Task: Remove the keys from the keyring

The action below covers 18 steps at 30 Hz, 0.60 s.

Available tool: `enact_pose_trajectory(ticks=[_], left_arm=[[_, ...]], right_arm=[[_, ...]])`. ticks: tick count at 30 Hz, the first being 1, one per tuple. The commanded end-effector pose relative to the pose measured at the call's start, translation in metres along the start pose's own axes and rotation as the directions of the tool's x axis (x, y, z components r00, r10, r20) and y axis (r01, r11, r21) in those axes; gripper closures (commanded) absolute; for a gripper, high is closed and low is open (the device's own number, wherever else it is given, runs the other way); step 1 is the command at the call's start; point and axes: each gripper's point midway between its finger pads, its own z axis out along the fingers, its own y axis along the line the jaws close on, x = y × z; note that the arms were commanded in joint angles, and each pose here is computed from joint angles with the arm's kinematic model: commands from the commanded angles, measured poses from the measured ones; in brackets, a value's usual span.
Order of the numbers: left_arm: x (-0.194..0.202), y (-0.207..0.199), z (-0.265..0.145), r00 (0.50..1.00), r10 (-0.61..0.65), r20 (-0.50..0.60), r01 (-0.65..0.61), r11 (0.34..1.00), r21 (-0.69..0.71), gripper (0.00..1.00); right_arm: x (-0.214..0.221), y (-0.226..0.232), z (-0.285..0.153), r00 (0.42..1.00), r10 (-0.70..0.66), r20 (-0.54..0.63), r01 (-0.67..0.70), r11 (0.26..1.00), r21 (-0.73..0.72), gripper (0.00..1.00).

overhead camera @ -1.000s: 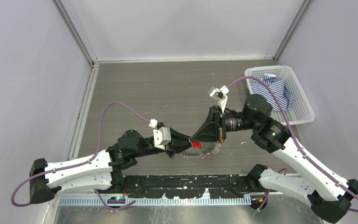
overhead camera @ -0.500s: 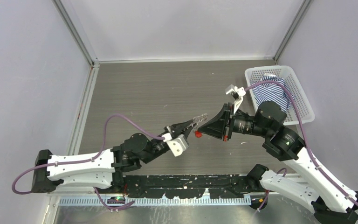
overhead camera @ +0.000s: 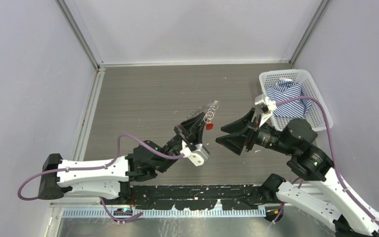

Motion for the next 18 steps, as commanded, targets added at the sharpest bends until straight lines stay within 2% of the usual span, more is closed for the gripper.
enact_pose_trajectory(ticks=[1,5,11,14,18], left_arm=[[-0.056,0.066,-0.010,0.973,-0.122,0.194,0.151,0.979,-0.140,1.00],[-0.071,0.067,-0.022,0.942,-0.201,0.269,0.226,0.972,-0.067,1.00],[-0.087,0.075,-0.029,0.908,-0.274,0.318,0.293,0.956,-0.013,1.00],[-0.092,0.076,-0.030,0.898,-0.285,0.334,0.302,0.953,0.002,1.00],[-0.097,0.077,-0.030,0.889,-0.302,0.345,0.315,0.949,0.019,1.00]], right_arm=[[-0.028,-0.003,-0.016,0.985,-0.061,0.162,0.051,0.996,0.069,0.31],[-0.036,0.011,-0.015,0.981,-0.057,0.187,0.057,0.998,0.003,0.29],[-0.047,0.036,0.001,0.974,-0.074,0.213,0.111,0.980,-0.163,0.23],[-0.058,0.043,0.013,0.959,-0.080,0.270,0.146,0.962,-0.232,0.22],[-0.072,0.046,0.017,0.925,-0.102,0.367,0.204,0.946,-0.252,0.18]])
